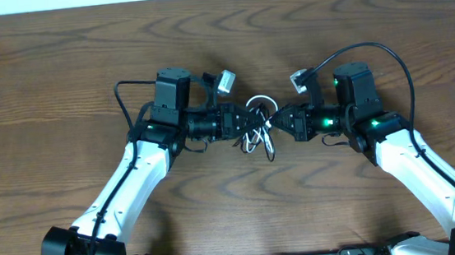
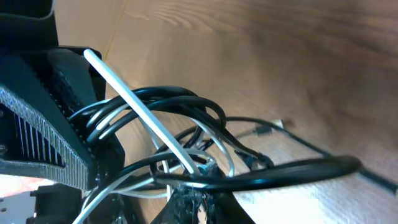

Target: Untangle cables

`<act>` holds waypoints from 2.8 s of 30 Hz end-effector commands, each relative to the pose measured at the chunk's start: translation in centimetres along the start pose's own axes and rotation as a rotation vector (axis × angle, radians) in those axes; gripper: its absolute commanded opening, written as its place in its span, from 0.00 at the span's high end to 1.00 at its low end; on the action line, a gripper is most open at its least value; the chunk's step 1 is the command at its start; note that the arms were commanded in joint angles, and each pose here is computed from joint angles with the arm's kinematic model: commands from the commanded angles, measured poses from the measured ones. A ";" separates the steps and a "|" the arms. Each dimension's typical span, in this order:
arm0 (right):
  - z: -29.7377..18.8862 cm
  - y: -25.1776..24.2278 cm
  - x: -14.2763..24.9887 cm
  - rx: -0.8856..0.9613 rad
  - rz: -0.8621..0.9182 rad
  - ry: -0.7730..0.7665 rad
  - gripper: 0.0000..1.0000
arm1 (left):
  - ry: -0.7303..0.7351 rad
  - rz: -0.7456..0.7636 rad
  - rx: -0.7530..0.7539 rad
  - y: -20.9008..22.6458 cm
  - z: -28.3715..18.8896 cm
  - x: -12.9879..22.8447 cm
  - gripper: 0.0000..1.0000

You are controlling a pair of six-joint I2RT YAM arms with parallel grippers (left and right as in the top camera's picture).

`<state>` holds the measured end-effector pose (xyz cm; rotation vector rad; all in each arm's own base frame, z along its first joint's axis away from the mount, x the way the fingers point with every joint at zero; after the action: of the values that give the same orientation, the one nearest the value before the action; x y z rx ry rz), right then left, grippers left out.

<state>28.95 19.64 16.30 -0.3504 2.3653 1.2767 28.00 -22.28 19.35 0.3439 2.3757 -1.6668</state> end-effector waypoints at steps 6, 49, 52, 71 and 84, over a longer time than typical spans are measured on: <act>-0.5 1.9 2.2 -0.116 0.025 0.107 0.99 | 0.000 0.042 -0.254 3.9 -0.5 0.7 0.92; 1.2 3.4 4.7 -0.141 -0.352 0.180 0.72 | 0.166 0.045 -0.106 2.2 -0.6 4.6 0.92; 1.2 3.4 4.7 -0.141 -0.352 0.179 0.72 | 0.162 0.045 -0.132 2.6 -0.6 4.5 0.92; 0.9 -2.9 1.6 0.364 -0.264 0.047 0.99 | 0.184 0.024 -0.031 1.2 -0.6 5.0 0.92; -5.0 -9.0 -4.8 0.663 -0.019 -0.309 0.98 | 0.157 0.089 0.019 -0.2 -0.8 4.4 0.92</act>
<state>35.62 11.56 14.47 -0.0463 2.3220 0.4771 23.53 -20.96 16.55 0.5233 2.5214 -1.6395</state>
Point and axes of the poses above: each gripper's point midway between its finger pads, its own z axis out along the fingers, its own y axis along the line the jaws close on, x = y × z, the point moved 3 cm from there along -z, back along the fingers, and after that the axes turned 1 degree about z, right-handed, at the moved point
